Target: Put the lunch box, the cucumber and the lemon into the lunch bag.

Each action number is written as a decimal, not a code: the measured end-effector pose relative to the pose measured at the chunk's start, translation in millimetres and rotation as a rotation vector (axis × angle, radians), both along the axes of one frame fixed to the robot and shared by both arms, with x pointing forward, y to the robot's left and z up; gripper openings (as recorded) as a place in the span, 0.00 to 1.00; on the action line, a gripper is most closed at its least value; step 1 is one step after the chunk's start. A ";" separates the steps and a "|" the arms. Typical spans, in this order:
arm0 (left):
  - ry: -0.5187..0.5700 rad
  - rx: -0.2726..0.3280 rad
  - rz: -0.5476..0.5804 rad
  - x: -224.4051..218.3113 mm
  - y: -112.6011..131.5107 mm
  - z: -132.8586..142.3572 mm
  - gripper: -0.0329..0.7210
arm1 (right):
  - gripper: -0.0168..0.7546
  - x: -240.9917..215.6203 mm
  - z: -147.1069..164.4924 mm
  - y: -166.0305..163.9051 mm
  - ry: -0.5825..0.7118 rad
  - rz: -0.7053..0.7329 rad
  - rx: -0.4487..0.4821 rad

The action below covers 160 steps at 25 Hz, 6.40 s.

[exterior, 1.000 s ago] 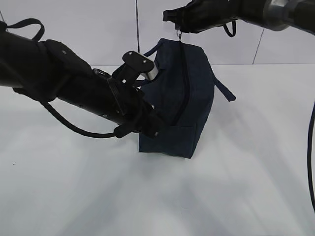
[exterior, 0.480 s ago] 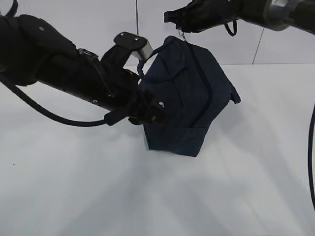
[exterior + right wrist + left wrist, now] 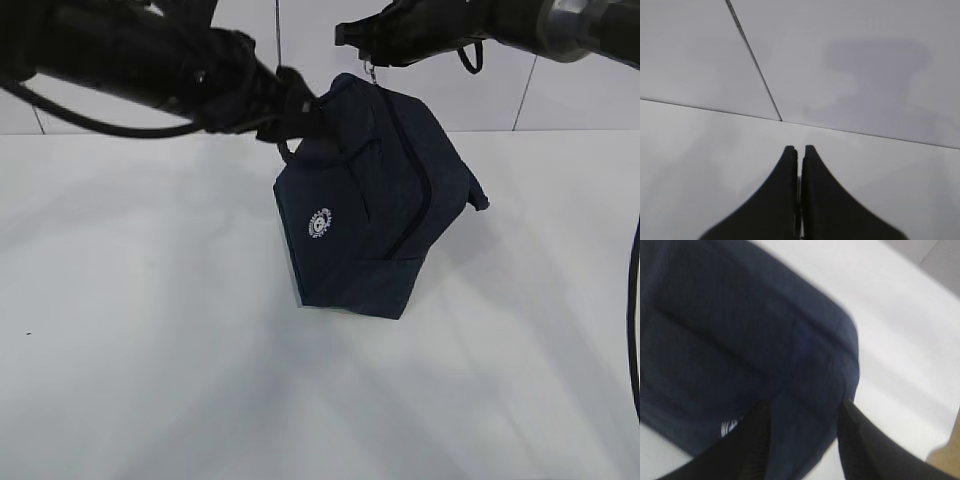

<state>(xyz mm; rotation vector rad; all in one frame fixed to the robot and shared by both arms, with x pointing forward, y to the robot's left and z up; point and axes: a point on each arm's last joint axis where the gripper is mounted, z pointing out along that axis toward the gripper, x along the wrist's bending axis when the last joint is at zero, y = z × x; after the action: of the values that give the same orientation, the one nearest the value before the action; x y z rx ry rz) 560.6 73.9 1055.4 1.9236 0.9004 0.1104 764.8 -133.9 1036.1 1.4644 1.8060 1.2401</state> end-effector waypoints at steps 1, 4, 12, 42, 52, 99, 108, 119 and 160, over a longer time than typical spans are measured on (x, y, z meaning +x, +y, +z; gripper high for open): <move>-0.015 -0.020 0.018 2.4 -1.3 5.6 0.48 | 0.02 0.0 0.0 0.0 0.000 0.000 0.000; -0.026 -0.087 0.062 11.0 -5.3 17.8 0.53 | 0.02 -0.2 2.6 0.3 0.002 0.003 0.002; 0.019 -0.171 0.085 31.4 -24.8 15.2 0.57 | 0.02 0.1 11.2 0.7 -0.011 0.006 0.008; 0.206 -0.220 0.102 55.9 -62.3 -46.2 0.58 | 0.02 -0.3 10.6 0.9 -0.001 0.008 0.008; 0.239 -0.172 0.012 51.0 -64.7 -53.2 0.08 | 0.02 -1.5 9.1 1.0 0.017 0.019 -0.009; 0.452 0.113 -0.199 69.0 37.9 -38.2 0.05 | 0.02 7.1 -40.8 11.1 0.167 0.032 0.075; 0.494 0.123 -0.166 68.8 39.2 -37.8 0.07 | 0.02 7.9 -35.7 10.3 0.192 0.044 0.090; 0.412 0.065 -0.029 87.4 36.1 0.9 0.60 | 0.02 8.6 -28.6 10.2 0.180 0.047 0.099; 0.394 0.106 -0.095 134.9 13.5 -31.4 0.04 | 0.02 9.5 -38.8 10.5 0.207 0.053 0.080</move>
<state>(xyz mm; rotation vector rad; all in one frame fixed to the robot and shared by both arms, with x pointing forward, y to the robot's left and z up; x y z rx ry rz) 695.6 87.4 1024.0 2.1233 1.0736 -0.2924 774.3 -123.3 997.4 1.6519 1.9598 1.2381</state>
